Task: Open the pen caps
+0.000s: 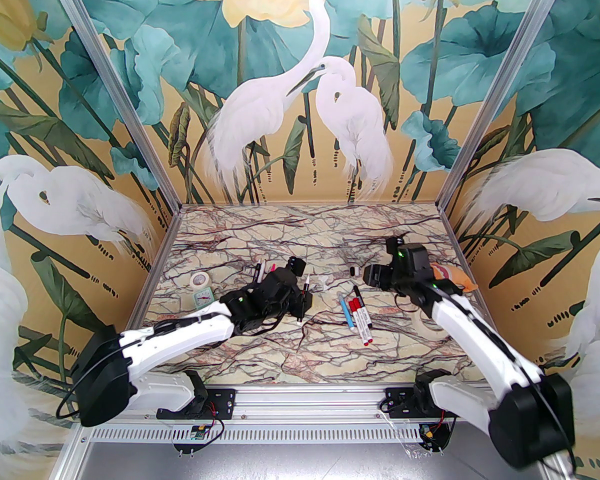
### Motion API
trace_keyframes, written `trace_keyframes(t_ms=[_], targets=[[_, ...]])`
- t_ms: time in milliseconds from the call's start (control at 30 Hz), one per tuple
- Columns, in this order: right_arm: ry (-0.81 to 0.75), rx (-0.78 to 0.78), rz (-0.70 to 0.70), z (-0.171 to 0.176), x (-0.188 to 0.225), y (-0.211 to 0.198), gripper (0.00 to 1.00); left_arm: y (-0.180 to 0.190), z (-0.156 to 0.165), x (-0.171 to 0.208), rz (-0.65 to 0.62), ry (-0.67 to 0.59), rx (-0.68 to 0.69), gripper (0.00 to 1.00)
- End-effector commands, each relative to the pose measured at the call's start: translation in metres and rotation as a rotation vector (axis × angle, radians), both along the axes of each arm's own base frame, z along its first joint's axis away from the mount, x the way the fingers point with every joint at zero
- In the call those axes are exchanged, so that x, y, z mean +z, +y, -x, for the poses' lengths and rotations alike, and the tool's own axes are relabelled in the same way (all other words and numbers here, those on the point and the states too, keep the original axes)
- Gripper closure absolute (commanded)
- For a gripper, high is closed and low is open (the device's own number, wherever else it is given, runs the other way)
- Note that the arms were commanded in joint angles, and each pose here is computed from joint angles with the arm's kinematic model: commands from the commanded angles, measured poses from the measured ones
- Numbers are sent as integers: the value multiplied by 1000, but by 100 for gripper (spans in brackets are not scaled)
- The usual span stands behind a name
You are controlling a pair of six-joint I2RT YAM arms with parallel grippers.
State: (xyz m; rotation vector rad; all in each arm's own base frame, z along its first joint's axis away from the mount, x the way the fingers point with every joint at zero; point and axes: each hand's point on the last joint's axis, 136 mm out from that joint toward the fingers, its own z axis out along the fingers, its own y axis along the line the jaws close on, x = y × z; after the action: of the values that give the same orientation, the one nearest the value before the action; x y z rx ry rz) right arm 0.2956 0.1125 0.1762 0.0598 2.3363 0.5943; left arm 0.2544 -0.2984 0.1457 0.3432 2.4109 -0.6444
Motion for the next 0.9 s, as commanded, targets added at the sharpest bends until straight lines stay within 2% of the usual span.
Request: trace_keyframes(t_ms=[0, 33, 67, 200, 333, 433, 700, 867], targets=[[-29, 88, -103, 29, 19, 17, 21, 14, -20, -14, -115, -3, 28, 98], [-38, 114, -126, 38, 25, 21, 19, 15, -26, -19, -129, 6, 35, 98], [-40, 144, -149, 47, 30, 25, 12, 17, -33, -22, -146, 11, 45, 98], [-57, 241, -210, 78, 48, 34, 0, 27, -57, -41, -200, 52, 90, 98], [-91, 294, -247, 101, 62, 37, 1, 39, -78, -63, -286, 83, 117, 98], [-111, 290, -243, 108, 68, 34, 1, 46, -92, -74, -302, 108, 137, 98], [-99, 263, -221, 109, 65, 29, 1, 62, -117, -90, -369, 129, 188, 97], [-86, 251, -215, 106, 63, 28, 1, 74, -125, -98, -469, 136, 206, 95]])
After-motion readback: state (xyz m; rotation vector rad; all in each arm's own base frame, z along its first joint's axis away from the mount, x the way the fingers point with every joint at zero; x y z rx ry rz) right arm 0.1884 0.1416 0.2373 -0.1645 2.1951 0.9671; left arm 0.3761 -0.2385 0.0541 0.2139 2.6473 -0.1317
